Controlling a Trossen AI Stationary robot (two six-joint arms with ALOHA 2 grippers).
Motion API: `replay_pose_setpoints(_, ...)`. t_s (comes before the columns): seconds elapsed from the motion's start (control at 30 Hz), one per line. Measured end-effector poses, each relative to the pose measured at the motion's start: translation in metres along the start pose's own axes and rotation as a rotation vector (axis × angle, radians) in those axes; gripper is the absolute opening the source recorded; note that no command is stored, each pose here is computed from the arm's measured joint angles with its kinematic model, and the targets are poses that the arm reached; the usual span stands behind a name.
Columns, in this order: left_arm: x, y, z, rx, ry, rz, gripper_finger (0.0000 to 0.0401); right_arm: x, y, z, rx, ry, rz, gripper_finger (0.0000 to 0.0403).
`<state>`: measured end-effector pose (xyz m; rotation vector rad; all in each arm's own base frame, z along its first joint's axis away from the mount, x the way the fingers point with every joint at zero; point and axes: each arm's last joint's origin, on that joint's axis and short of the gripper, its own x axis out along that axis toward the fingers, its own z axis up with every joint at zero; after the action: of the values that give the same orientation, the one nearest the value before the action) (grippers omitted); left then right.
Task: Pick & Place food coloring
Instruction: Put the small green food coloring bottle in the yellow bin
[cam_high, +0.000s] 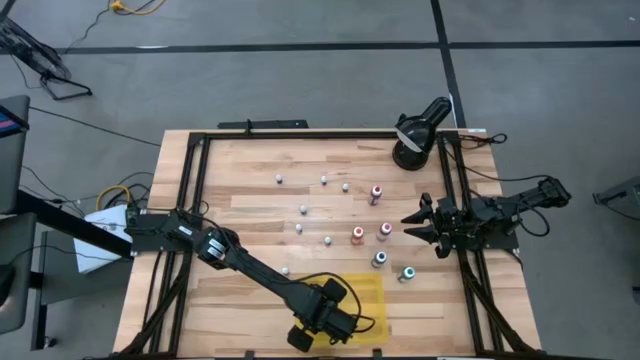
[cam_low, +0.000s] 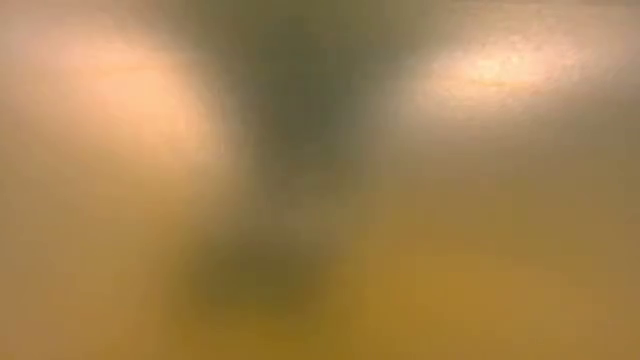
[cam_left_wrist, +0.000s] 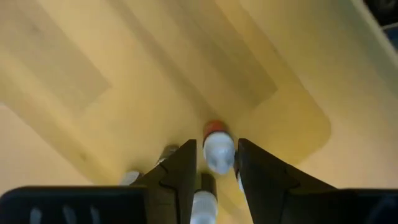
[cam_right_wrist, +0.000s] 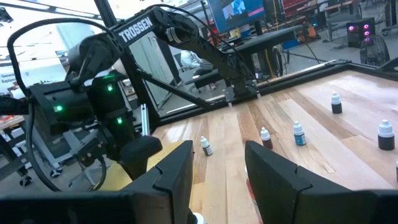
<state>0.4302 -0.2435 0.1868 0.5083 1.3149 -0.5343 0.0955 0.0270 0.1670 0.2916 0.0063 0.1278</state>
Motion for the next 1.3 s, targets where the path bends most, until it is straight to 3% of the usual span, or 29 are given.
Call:
replay_pose_setpoints(0.37, -0.038, 0.003, 0.002, -0.097, -0.041, 0.021, 0.0110, 0.000, 0.000, 0.000, 0.000, 0.000, 0.000, 0.0138)
replay_pose_setpoints(0.67, -0.083, 0.016, -0.007, -0.254, -0.111, 0.137, 0.0110, 0.000, 0.000, 0.000, 0.000, 0.000, 0.001, 0.0137)
replay_pose_setpoints(0.87, -0.091, 0.025, -0.018, -0.388, -0.059, 0.159, 0.0110, 0.000, 0.000, 0.000, 0.000, 0.000, 0.000, 0.0138)
replay_pose_setpoints(1.1, -0.105, 0.035, -0.033, -0.423, -0.033, 0.207, 0.0110, 0.000, 0.000, 0.000, 0.000, 0.000, 0.000, 0.0137)
replay_pose_setpoints(1.3, -0.105, 0.037, -0.064, -0.455, -0.087, 0.220, 0.0110, 0.000, 0.000, 0.000, 0.000, 0.000, 0.000, 0.0137)
